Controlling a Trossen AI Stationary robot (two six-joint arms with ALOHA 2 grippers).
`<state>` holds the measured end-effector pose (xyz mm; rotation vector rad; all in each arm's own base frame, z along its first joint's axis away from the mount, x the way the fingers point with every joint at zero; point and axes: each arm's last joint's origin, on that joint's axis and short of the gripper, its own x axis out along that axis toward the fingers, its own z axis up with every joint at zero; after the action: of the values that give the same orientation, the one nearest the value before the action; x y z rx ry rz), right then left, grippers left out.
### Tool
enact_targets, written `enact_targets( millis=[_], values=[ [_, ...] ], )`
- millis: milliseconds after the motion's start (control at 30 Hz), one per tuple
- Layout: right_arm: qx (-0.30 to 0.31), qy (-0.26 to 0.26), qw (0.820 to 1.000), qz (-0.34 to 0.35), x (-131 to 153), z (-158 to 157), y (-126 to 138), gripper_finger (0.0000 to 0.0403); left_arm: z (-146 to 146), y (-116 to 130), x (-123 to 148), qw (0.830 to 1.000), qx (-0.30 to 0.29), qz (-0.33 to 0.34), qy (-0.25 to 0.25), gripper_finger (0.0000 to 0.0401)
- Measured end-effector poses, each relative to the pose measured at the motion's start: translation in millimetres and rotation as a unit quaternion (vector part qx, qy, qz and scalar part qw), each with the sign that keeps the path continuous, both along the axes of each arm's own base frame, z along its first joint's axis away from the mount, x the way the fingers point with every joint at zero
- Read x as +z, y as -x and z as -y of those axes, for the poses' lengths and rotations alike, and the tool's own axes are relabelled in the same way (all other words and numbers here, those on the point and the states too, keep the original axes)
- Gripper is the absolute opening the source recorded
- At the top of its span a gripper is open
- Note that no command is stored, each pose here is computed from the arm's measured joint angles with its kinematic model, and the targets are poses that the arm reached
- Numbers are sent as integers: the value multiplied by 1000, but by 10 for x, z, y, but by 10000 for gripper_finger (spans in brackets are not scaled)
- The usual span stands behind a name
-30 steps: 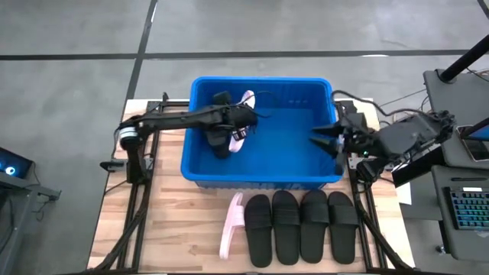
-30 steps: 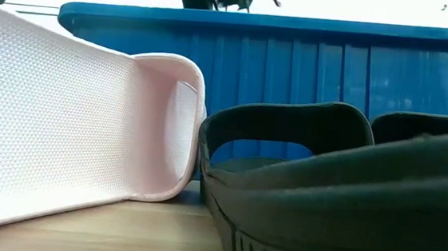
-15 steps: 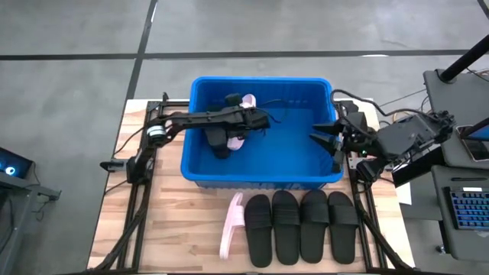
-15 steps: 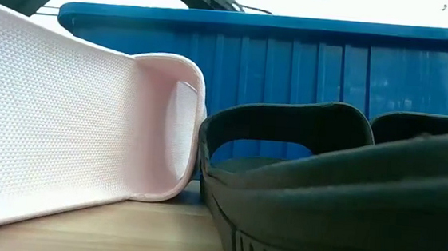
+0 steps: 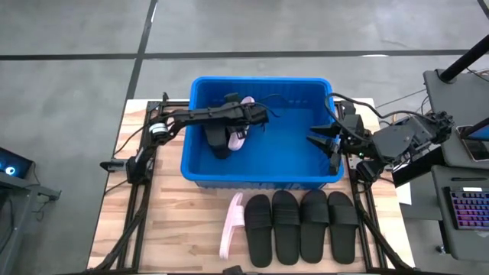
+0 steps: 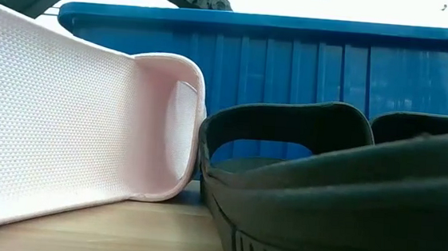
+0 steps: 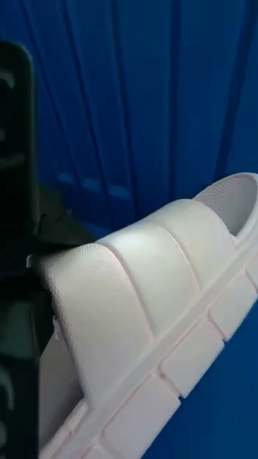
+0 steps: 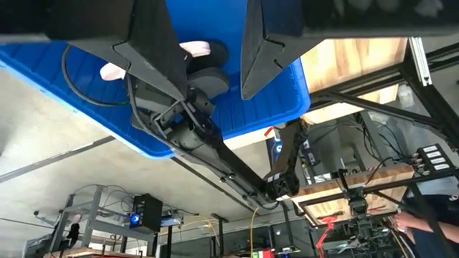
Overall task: Pick and place slides into bin
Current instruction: Put the left pink slide into the blue container
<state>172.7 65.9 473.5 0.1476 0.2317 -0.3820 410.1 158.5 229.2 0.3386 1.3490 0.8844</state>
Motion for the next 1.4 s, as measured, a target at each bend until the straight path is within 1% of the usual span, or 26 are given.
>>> enact_targets(
  millis=[100,267,333,500,567,633,700,767,867,1000,1100,1233,1400],
  values=[
    [0,0,1000,0,0,0,0,125,-60,15,-4,1000,3,8,13,62],
    [0,-1,1000,1,1,1,1,123,-118,30,-29,996,-10,30,80,143],
    [0,-1,1000,1,1,0,1,120,-107,19,-38,992,-30,39,117,176],
    [0,-1,1000,0,1,0,1,119,-74,-45,-28,978,-86,70,176,245],
    [0,-1,1000,0,1,0,1,118,-60,-59,-4,974,-100,80,189,264],
    [1,-1,1000,0,0,0,1,118,-42,-62,52,973,-107,90,186,276],
    [1,-1,1000,0,0,0,1,116,-20,-61,120,971,-138,87,175,281],
    [1,0,1000,-1,-1,1,2,116,17,-57,151,968,-183,59,162,283],
    [1,2,1000,-5,-9,2,4,118,43,-64,143,957,-247,15,151,283],
    [0,7,1000,-16,-31,6,12,120,42,-62,126,944,-296,-23,141,281],
    [1,8,1000,-20,-38,6,15,119,19,-62,92,940,-311,-32,135,272],
    [2,9,1000,-23,-43,6,17,114,-55,-43,93,941,-308,-25,137,253],
    [3,10,1000,-24,-45,7,17,110,-153,-91,22,944,-304,-8,126,233]
  ],
)
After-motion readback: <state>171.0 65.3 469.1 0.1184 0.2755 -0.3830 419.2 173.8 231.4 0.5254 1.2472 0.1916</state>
